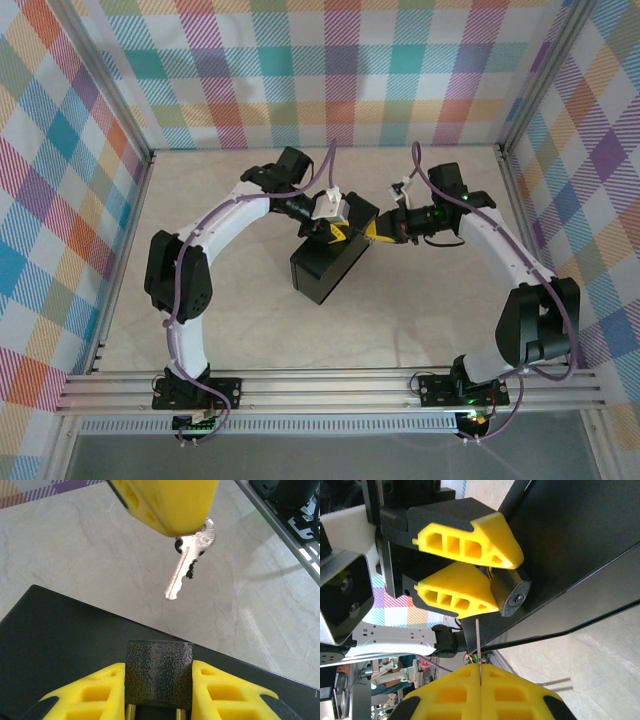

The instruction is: Unlock the padlock with the key

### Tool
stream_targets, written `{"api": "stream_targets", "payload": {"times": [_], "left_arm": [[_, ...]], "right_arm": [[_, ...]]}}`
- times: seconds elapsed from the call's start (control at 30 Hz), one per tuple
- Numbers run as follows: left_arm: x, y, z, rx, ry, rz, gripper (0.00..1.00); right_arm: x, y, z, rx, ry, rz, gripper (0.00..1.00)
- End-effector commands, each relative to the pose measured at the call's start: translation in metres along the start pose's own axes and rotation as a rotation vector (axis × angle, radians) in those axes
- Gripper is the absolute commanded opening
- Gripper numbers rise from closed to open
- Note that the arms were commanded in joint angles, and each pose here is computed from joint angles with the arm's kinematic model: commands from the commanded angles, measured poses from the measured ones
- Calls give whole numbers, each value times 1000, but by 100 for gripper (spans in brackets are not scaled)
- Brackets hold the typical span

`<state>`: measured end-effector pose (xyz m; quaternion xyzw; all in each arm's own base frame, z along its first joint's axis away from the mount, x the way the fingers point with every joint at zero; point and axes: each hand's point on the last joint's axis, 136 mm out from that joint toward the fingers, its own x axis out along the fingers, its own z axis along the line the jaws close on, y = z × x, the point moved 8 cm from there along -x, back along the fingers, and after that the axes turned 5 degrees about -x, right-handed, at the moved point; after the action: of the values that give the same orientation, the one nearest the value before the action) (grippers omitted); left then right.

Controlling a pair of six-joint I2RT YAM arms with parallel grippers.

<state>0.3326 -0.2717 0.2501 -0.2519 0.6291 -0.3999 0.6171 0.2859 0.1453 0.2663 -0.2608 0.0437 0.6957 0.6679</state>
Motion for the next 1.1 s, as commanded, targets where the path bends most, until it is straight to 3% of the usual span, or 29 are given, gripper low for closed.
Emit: {"api": "stream_targets", "payload": {"times": [0.0,1.07], "left_arm": [[-10,-11,-8,18,-1,-67,21],[-12,-11,-10,14,-23,-129,19]], "right_arm": [[0,-1,0,22,-21,38,0],[11,-3,-21,93,-5,68,0]]}}
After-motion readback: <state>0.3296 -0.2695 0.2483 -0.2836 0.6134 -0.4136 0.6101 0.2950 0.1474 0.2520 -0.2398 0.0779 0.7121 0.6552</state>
